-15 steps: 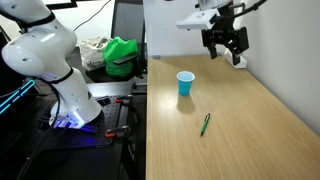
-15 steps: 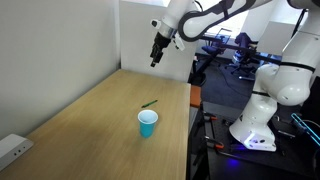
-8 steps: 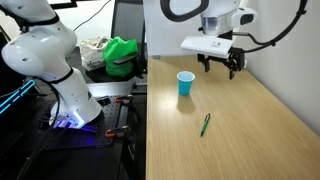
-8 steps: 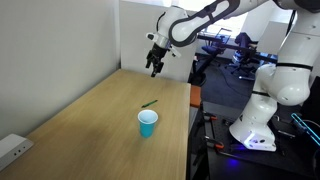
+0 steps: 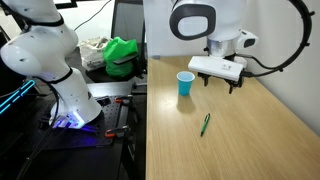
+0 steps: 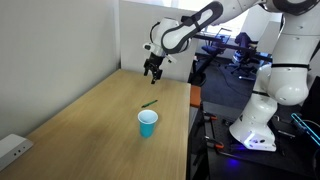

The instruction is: Pick up the pen from the table and put it in the light blue cup.

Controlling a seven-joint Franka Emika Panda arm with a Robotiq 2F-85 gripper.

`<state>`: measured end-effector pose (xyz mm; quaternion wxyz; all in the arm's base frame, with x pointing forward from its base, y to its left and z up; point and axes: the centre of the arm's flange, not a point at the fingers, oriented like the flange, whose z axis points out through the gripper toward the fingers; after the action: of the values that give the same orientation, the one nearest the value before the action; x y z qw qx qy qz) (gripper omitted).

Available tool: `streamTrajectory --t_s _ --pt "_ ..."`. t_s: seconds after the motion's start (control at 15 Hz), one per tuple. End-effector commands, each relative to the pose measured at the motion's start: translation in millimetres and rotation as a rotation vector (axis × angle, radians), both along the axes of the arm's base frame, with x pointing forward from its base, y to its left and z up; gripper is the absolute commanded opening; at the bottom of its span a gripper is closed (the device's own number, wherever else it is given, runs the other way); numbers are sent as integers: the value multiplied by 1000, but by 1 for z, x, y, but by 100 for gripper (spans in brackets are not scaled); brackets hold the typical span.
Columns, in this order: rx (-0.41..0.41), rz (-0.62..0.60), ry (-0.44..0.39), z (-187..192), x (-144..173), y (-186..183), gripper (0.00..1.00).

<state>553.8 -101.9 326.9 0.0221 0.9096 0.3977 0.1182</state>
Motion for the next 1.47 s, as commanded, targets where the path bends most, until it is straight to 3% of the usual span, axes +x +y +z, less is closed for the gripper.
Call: streamTrajectory --t_s 0.0,0.13,0.2,0.93,1.4 --pt "17 41 23 -22 20 -10 100" --pt "43 61 52 -32 21 -11 100" --pt "13 32 39 -28 9 -4 100" --pt "-4 36 52 -49 25 1 100" --pt "-11 28 131 -82 24 -6 100"
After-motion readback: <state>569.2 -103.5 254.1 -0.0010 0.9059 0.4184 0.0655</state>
